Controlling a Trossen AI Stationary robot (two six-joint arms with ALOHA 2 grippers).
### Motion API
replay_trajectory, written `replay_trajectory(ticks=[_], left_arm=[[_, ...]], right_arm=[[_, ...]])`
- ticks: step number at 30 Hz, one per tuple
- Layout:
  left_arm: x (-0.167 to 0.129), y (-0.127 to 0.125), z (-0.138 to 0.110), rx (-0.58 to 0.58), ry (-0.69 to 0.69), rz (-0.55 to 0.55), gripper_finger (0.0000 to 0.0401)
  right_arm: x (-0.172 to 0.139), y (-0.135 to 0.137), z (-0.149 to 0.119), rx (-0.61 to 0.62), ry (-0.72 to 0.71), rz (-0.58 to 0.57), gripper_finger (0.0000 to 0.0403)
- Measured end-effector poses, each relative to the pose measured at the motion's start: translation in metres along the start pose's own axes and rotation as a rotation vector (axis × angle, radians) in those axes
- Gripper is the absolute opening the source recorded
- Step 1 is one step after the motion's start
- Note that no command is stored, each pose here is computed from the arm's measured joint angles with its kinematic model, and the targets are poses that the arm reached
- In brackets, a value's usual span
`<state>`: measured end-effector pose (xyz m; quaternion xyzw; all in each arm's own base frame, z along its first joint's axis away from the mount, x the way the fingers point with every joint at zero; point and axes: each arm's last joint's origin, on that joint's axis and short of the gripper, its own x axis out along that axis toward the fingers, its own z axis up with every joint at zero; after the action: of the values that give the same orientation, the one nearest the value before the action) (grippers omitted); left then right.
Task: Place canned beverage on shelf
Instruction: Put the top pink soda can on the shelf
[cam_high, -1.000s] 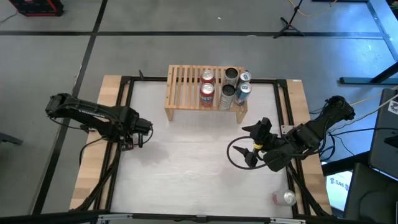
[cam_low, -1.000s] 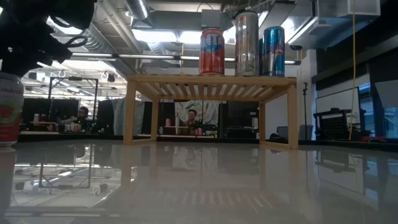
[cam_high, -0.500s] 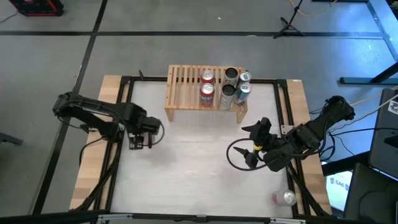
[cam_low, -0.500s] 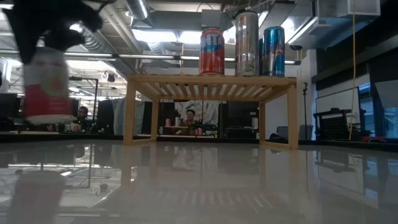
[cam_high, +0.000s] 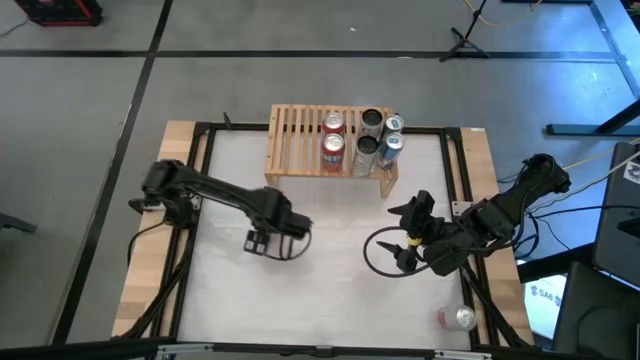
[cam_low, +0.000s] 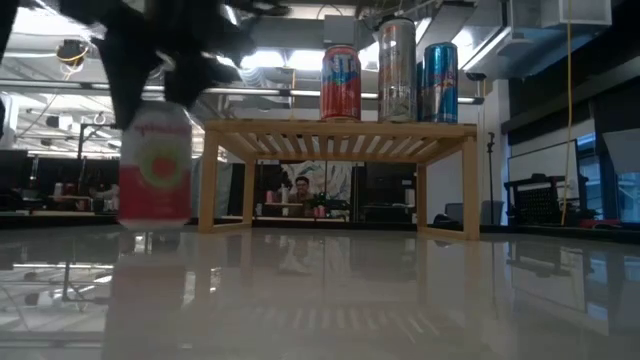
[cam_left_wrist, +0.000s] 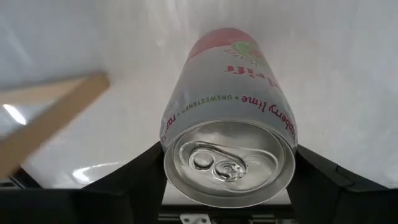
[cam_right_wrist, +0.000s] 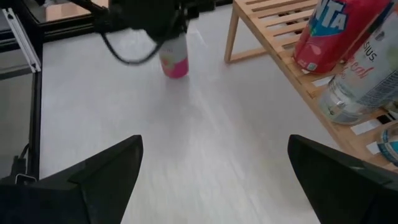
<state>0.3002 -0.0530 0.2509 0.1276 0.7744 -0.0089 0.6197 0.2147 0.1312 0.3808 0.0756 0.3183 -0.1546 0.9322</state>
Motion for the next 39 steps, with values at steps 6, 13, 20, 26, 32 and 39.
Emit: replay_trajectory(ticks=[6,13,20,26,32,39], left_arm=[[0.003,-0.018,0.033,0.104,0.027,0.013,0.0254],[-0.002,-0.031,0.043,0.254,-0.028,0.02,0.0266],[-0.002,-0.034,0.044,0.277,-0.042,0.023,0.0287],[-0.003,-0.034,0.049,0.284,-0.1,0.031,0.029],[-0.004,-0.033,0.053,0.2,-0.141,0.068,0.0291],[-0.004,-0.027,0.055,0.139,-0.158,0.059,0.0291]], right_arm=[[0.0,0.0,-0.001,-0.013,0.013,0.008,0.039],[0.0,0.0,-0.001,-0.026,0.018,0.014,0.039],[0.0,0.001,-0.001,-0.052,0.033,0.031,0.039],[0.0,0.001,-0.001,-0.052,0.035,0.034,0.039],[0.0,0.001,-0.002,-0.051,0.047,0.048,0.039],[0.0,0.002,-0.001,-0.046,0.042,0.052,0.039]])
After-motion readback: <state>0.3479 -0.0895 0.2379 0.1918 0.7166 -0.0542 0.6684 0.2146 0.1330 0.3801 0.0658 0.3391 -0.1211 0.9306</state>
